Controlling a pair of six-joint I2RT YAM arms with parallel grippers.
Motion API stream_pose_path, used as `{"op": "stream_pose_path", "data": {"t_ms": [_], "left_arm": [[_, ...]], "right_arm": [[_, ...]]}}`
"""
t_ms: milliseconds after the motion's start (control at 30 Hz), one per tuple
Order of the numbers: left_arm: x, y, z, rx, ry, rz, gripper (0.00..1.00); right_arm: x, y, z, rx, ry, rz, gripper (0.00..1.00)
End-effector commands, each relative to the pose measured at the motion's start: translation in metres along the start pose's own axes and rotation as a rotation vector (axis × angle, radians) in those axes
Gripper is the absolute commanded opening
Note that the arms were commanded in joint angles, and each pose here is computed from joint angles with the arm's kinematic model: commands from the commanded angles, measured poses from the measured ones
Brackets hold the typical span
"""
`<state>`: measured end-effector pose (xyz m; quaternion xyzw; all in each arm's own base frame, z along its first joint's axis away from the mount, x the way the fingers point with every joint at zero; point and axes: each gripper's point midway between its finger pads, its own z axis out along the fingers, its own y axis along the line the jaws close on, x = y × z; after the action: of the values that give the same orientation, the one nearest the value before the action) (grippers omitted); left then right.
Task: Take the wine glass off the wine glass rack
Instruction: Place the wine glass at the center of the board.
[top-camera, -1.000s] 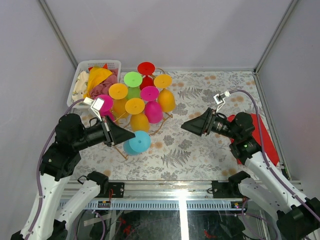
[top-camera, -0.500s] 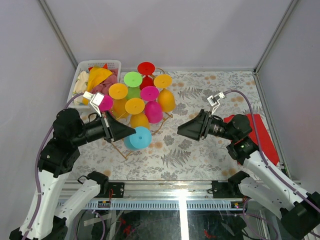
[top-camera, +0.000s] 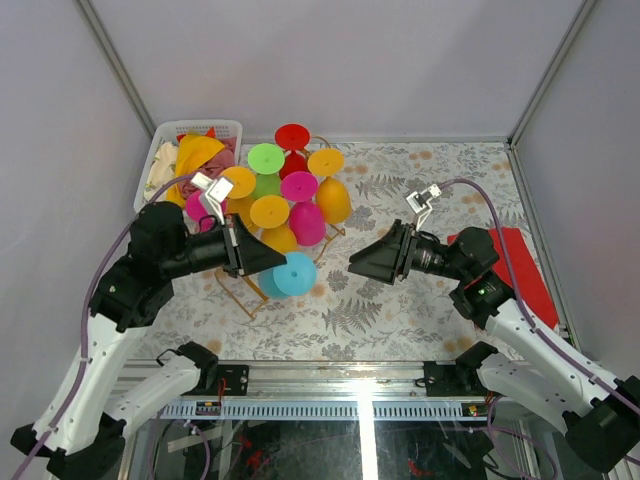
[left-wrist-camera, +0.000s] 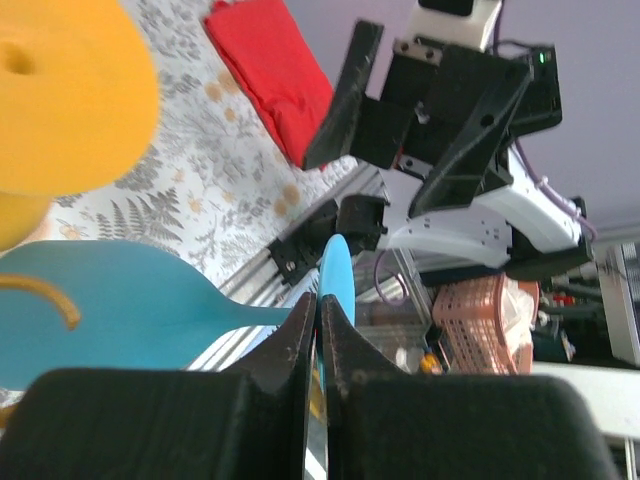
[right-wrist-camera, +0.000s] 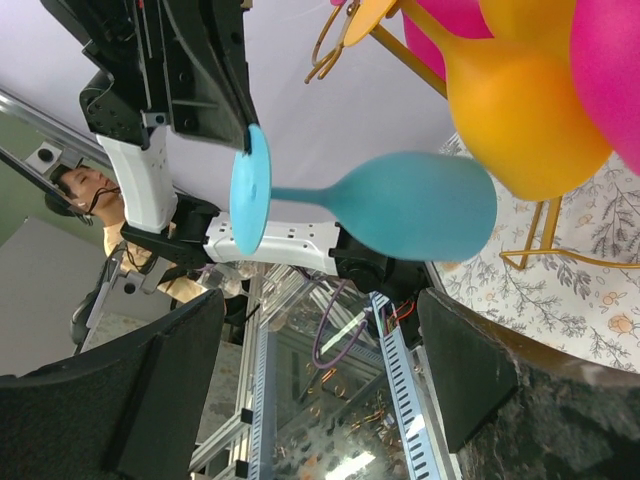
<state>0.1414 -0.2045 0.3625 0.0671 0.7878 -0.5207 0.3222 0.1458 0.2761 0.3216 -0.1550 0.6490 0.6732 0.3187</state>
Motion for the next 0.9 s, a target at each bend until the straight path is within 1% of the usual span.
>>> {"op": "stream_pose_path", "data": {"t_ms": [0, 67, 167, 300, 400, 467, 533, 600, 667, 800, 867], "left_arm": [[-0.007, -0.030, 0.013, 0.079, -0.013, 0.080, 0.00], [-0.003, -0.032, 0.023, 0.058, -0.011, 0.094, 0.00], [0.006, -0.045, 0.041, 0.087, -0.009, 0.101, 0.00], [0.014, -0.053, 0.063, 0.069, -0.025, 0.138, 0.00], [0.014, -0.053, 0.072, 0.079, -0.058, 0.146, 0.00], [0.007, -0.052, 0.071, 0.091, -0.116, 0.139, 0.00], [0.006, -0.049, 0.073, 0.090, -0.149, 0.139, 0.00], [0.009, -0.045, 0.076, 0.088, -0.161, 0.151, 0.00], [0.013, -0.046, 0.079, 0.103, -0.168, 0.162, 0.00], [0.020, -0.047, 0.083, 0.130, -0.183, 0.168, 0.00], [0.023, -0.047, 0.084, 0.141, -0.187, 0.163, 0.00]], "right_arm": [[-0.015, 0.022, 0.000, -0.031, -0.039, -0.082, 0.85], [-0.014, 0.023, -0.002, -0.026, -0.035, -0.085, 0.85], [-0.012, 0.022, -0.004, -0.008, -0.027, -0.093, 0.85], [-0.006, 0.023, -0.007, -0.002, 0.010, -0.106, 0.85], [-0.001, 0.029, -0.011, -0.028, 0.024, -0.123, 0.82], [0.002, 0.030, -0.012, -0.042, 0.036, -0.126, 0.76], [0.004, 0.031, -0.013, -0.049, 0.052, -0.133, 0.71], [0.007, 0.034, -0.014, -0.067, 0.066, -0.145, 0.60], [0.010, 0.039, -0.016, -0.095, 0.077, -0.158, 0.53], [0.012, 0.040, -0.017, -0.102, 0.085, -0.167, 0.36], [0.012, 0.037, -0.016, -0.095, 0.084, -0.171, 0.24]]}}
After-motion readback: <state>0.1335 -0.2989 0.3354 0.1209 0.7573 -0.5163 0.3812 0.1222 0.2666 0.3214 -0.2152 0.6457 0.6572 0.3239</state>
